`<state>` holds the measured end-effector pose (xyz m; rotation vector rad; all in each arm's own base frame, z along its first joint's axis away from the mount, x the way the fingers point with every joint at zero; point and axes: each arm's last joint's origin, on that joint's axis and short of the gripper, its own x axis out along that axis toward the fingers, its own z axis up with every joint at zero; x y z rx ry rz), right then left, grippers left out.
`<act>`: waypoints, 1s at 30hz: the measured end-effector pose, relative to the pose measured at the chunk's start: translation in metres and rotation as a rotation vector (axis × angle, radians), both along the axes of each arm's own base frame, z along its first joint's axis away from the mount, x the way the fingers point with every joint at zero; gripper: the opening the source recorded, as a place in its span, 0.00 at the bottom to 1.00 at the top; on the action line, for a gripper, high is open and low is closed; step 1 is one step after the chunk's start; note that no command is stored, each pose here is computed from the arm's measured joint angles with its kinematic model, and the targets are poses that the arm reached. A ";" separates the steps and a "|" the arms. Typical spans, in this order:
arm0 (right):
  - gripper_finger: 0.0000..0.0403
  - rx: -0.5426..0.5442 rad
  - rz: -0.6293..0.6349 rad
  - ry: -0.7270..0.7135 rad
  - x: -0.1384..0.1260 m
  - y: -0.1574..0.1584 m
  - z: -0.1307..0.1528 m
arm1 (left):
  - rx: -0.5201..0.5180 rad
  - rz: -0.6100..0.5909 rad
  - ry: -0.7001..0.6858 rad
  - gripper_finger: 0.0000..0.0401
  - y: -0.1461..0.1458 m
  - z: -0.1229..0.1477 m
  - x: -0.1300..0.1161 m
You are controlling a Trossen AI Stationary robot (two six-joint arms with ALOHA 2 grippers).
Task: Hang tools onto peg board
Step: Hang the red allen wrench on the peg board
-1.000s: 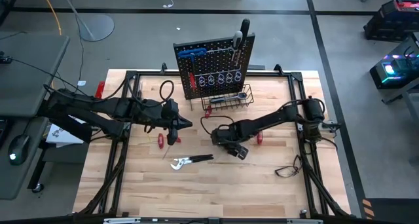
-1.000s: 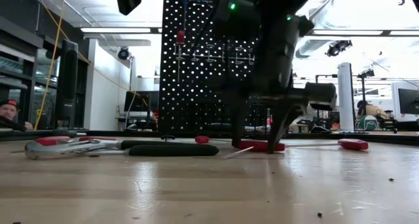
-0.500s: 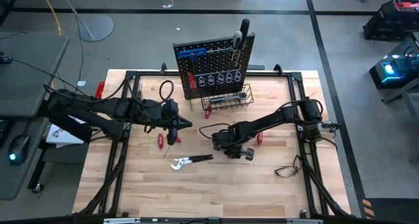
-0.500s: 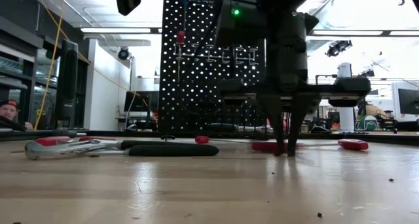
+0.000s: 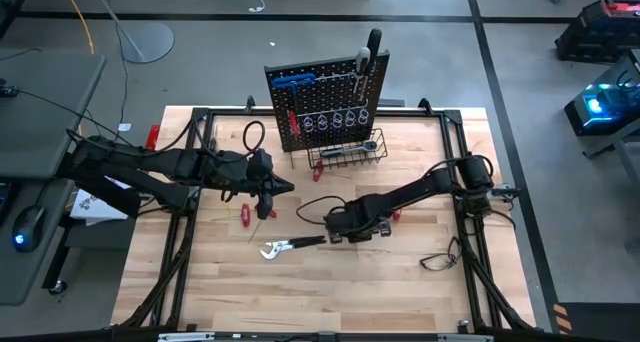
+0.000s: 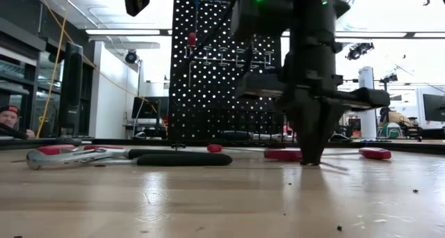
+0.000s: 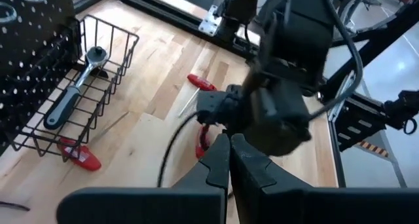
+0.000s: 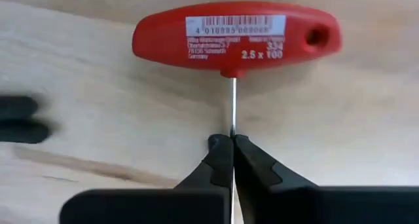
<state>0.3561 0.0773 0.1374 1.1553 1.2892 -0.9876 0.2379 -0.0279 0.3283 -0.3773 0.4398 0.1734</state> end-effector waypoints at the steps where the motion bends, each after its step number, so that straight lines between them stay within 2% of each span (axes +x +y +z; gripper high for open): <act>1: 0.00 -0.034 0.022 -0.001 -0.003 0.002 0.005 | 0.003 0.007 -0.008 0.00 0.000 0.001 0.000; 7: 0.00 -0.108 0.115 -0.100 -0.013 0.005 0.047 | 0.012 0.064 -0.038 0.00 0.004 0.003 0.002; 17: 0.00 -0.244 0.236 -0.337 -0.038 -0.005 0.120 | -0.073 0.172 -0.093 0.00 0.016 0.007 0.004; 20: 0.00 -0.338 0.244 -0.420 -0.050 -0.011 0.144 | -0.082 0.204 -0.097 0.00 0.018 0.007 0.004; 24: 0.00 -0.515 0.226 -0.532 -0.060 -0.023 0.171 | -0.079 0.224 -0.114 0.00 0.018 0.008 0.004; 30: 0.00 -0.780 0.325 -0.814 -0.048 -0.029 0.210 | -0.115 0.230 -0.257 0.00 0.018 0.021 0.008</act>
